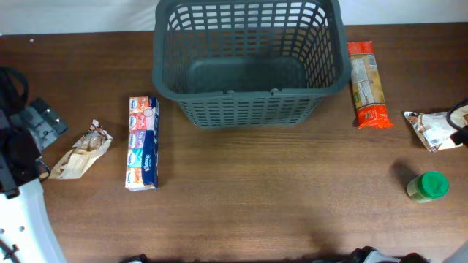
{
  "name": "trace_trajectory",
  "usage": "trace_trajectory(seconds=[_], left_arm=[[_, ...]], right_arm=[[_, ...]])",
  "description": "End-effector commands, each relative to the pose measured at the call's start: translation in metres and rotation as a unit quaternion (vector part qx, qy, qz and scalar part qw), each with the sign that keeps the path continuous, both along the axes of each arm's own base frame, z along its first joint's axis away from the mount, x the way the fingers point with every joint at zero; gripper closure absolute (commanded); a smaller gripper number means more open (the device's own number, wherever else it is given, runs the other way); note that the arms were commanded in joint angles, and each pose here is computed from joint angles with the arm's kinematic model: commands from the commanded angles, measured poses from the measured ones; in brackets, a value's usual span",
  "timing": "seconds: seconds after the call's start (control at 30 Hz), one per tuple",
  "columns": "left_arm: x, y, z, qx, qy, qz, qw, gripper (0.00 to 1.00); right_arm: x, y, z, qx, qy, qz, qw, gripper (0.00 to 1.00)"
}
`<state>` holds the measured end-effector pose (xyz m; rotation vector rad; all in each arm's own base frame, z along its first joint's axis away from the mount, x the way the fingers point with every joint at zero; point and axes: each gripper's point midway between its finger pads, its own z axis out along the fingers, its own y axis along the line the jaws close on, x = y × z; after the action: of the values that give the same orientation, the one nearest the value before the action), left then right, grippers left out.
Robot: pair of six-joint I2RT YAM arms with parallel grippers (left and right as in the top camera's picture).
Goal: Pack container
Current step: 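Move the right gripper above the green-capped jar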
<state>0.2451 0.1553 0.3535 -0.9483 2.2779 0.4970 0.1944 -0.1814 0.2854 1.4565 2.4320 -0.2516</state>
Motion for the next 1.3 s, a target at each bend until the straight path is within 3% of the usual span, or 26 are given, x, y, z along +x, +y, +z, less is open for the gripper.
trace_trajectory(seconds=[0.0,0.13,0.7,1.27], left_arm=[[0.004,-0.002,-0.001,-0.014,-0.009,-0.003,1.000,0.01],[0.004,-0.002,-0.001,-0.014,-0.009,-0.003,1.000,0.01],[0.004,-0.003,-0.002,-0.017,-0.008,-0.004,1.000,0.01],[0.003,-0.004,-0.003,-0.018,-0.006,-0.005,1.000,0.01]], right_arm=[[-0.016,-0.014,-0.036,0.027,0.013,-0.128,0.991,0.01],[-0.024,-0.026,-0.069,0.048,0.016,-0.184,0.982,0.01],[-0.003,-0.040,-0.128,0.070,-0.003,-0.185,0.980,0.01],[0.001,-0.044,-0.194,0.137,0.089,-0.189,0.968,0.01]])
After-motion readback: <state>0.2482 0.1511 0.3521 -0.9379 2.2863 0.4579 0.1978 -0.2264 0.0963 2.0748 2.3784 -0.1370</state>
